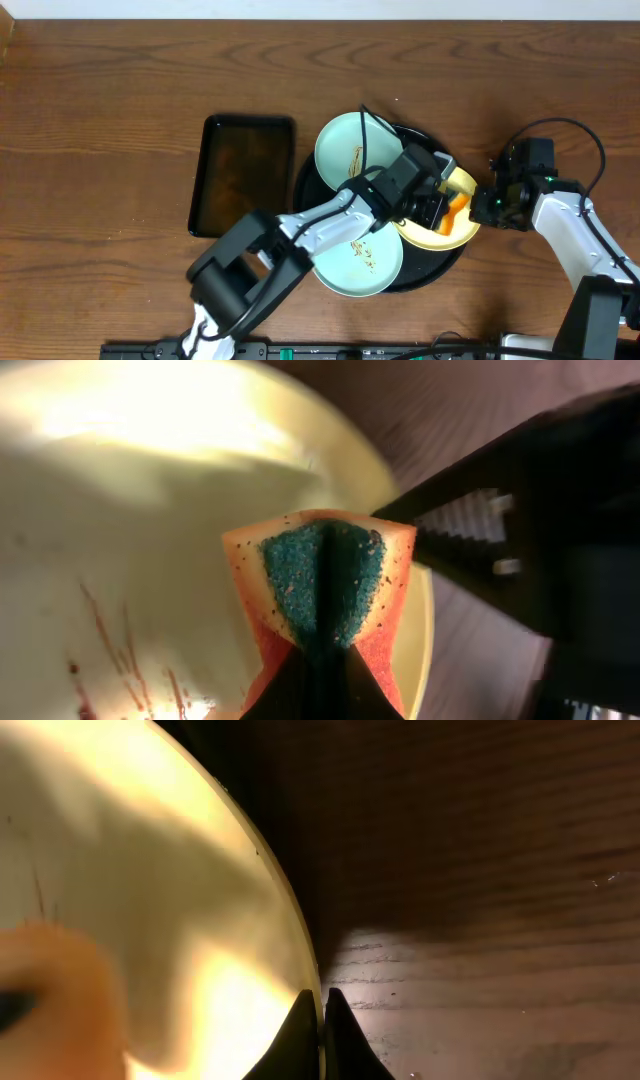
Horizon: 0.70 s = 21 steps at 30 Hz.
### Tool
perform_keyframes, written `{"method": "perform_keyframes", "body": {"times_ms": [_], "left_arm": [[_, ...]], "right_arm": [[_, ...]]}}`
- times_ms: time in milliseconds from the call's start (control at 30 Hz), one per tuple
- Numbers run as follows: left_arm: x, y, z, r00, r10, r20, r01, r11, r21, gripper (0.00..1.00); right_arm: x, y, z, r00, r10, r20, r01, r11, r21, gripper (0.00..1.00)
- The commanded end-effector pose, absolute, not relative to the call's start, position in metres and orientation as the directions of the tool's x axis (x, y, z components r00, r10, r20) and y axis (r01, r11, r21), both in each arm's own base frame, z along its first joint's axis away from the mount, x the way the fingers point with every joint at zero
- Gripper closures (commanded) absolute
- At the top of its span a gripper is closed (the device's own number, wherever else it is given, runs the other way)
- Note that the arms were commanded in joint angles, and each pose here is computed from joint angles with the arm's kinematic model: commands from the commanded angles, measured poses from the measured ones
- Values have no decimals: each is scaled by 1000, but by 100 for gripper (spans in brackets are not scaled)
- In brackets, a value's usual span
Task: Clean dirty plates on tray and stack at the side
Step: 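Scrub the yellow plate with the sponge in the left gripper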
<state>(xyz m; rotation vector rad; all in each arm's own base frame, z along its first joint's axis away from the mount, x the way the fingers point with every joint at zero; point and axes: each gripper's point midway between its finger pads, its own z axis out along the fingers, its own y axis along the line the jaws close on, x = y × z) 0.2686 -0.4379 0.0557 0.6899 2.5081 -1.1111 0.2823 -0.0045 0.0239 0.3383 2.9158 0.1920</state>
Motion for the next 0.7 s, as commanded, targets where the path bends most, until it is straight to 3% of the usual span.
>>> {"method": "perform_keyframes", "body": {"times_ms": [0, 133, 267, 533, 667], "left_arm": [[273, -439, 49, -856, 282, -433, 509, 604, -613, 93], [306, -406, 29, -858, 222, -463, 449, 761, -468, 93], [335, -375, 21, -858, 170, -484, 381, 843, -379, 93], [324, -384, 46, -872, 198, -447, 428, 750, -503, 93], [308, -386, 76, -847, 244, -472, 484, 721, -496, 92]], "right_arm": [[282, -4, 23, -957, 230, -174, 208, 969, 136, 99], [281, -4, 22, -958, 230, -169, 209, 969, 135, 99], [280, -4, 22, -959, 230, -166, 209, 969, 135, 99], [277, -4, 22, -961, 230, -153, 211, 969, 132, 99], [277, -4, 22, -961, 230, -152, 211, 969, 132, 99]]}}
